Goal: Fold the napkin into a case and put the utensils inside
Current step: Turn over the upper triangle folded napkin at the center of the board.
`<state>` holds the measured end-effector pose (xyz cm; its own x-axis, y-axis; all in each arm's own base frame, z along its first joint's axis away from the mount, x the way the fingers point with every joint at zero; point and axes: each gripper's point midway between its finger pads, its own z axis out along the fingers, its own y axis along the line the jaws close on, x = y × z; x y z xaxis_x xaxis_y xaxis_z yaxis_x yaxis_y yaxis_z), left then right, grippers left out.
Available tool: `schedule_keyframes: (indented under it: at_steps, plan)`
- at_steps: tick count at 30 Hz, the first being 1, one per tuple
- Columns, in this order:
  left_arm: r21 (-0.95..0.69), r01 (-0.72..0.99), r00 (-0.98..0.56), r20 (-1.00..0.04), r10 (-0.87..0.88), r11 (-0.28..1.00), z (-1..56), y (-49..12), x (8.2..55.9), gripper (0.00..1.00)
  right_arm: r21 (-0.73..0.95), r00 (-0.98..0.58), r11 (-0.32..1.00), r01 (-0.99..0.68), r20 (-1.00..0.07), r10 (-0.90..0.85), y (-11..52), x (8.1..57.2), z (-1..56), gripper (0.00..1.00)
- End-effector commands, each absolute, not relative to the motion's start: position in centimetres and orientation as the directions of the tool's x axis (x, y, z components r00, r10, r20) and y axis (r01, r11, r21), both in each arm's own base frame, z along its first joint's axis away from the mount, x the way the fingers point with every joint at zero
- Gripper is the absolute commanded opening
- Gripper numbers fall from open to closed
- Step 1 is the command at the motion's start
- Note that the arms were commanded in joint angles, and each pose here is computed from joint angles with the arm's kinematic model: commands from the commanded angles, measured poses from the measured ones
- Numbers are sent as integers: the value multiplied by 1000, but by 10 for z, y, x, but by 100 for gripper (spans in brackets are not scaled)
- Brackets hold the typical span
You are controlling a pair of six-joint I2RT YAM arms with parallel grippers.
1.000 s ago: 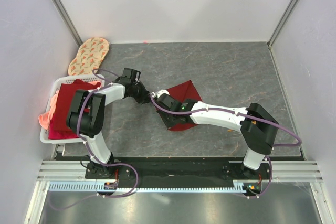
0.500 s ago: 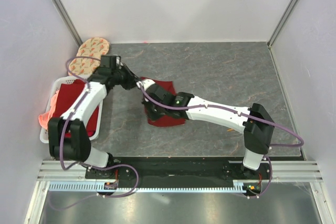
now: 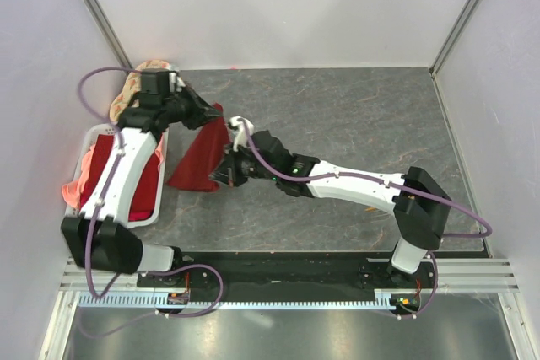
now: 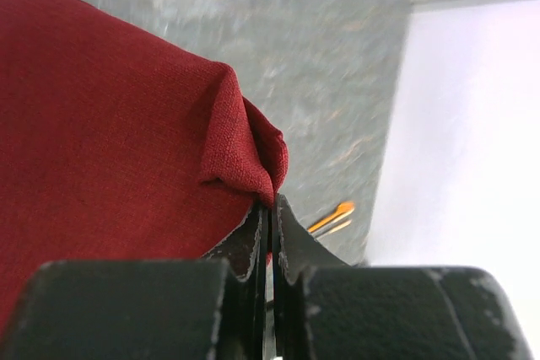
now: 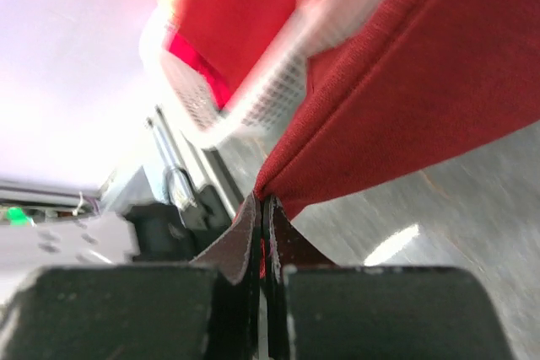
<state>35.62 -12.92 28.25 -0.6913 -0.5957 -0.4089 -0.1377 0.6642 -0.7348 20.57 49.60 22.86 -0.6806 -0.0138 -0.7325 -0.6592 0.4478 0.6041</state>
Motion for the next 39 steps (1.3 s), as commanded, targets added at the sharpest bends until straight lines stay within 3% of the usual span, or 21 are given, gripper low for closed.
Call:
schedule_keyframes:
  at_steps: [1, 3, 7, 15, 17, 19, 20, 21, 22, 23, 24, 25, 26, 30, 33, 35, 39]
  plan:
    - [-723, -52, -687, -475, -550, 689, 247, -168, 404, 2, 764, -834, 345, -545, -535, -135, 460, 159, 154, 0]
    - [-699, -44, -726, -468, -503, 714, 216, -198, 412, 2, 775, -837, 331, -538, -537, -103, 443, 167, 146, 0]
    - [-691, -5, -767, -461, -447, 723, 185, -246, 413, 2, 766, -878, 442, -468, -462, -129, 390, 151, 84, 0]
    - [-660, 53, -826, -451, -339, 749, 152, -310, 396, 2, 740, -902, 563, -367, -431, -22, 340, 147, 65, 0]
    - [-658, 62, -847, -432, -309, 750, 139, -322, 390, 8, 722, -911, 601, -344, -412, -26, 330, 144, 60, 2]
    - [-665, 84, -864, -419, -278, 742, 135, -331, 383, 18, 667, -903, 673, -321, -429, -6, 318, 154, 57, 20]
    - [-675, 101, -871, -415, -262, 731, 138, -336, 378, 33, 624, -907, 721, -302, -420, -16, 303, 153, 53, 27]
    - [-684, 118, -874, -416, -252, 720, 144, -339, 375, 39, 590, -903, 759, -275, -430, 7, 292, 161, 50, 44]
    - [-690, 141, -875, -422, -236, 710, 149, -341, 372, 48, 568, -904, 782, -257, -427, 14, 283, 162, 49, 50]
    - [-712, 176, -878, -425, -218, 680, 166, -345, 365, 70, 544, -906, 802, -246, -424, 9, 271, 161, 50, 54]
    - [-716, 191, -880, -427, -205, 671, 173, -345, 362, 78, 531, -905, 819, -217, -424, 34, 259, 169, 51, 60]
    - [-719, 211, -879, -436, -194, 662, 183, -344, 357, 94, 516, -902, 834, -198, -430, 52, 250, 173, 54, 63]
    - [-720, 226, -880, -440, -180, 656, 196, -340, 348, 97, 505, -896, 841, -193, -440, 58, 244, 178, 56, 66]
    - [-678, 268, -865, -482, -138, 685, 202, -315, 318, 94, 507, -879, 851, -138, -459, 131, 223, 212, 67, 71]
    - [-642, 254, -873, -474, -113, 723, 179, -298, 286, 80, 496, -870, 858, -136, -473, 135, 219, 243, 73, 71]
    - [-609, 232, -894, -441, -80, 758, 149, -292, 257, 68, 495, -874, 858, -135, -467, 132, 222, 263, 74, 67]
    - [-532, 246, -900, -436, -13, 810, 117, -293, 216, 64, 522, -865, 839, -152, -481, 143, 228, 308, 83, 58]
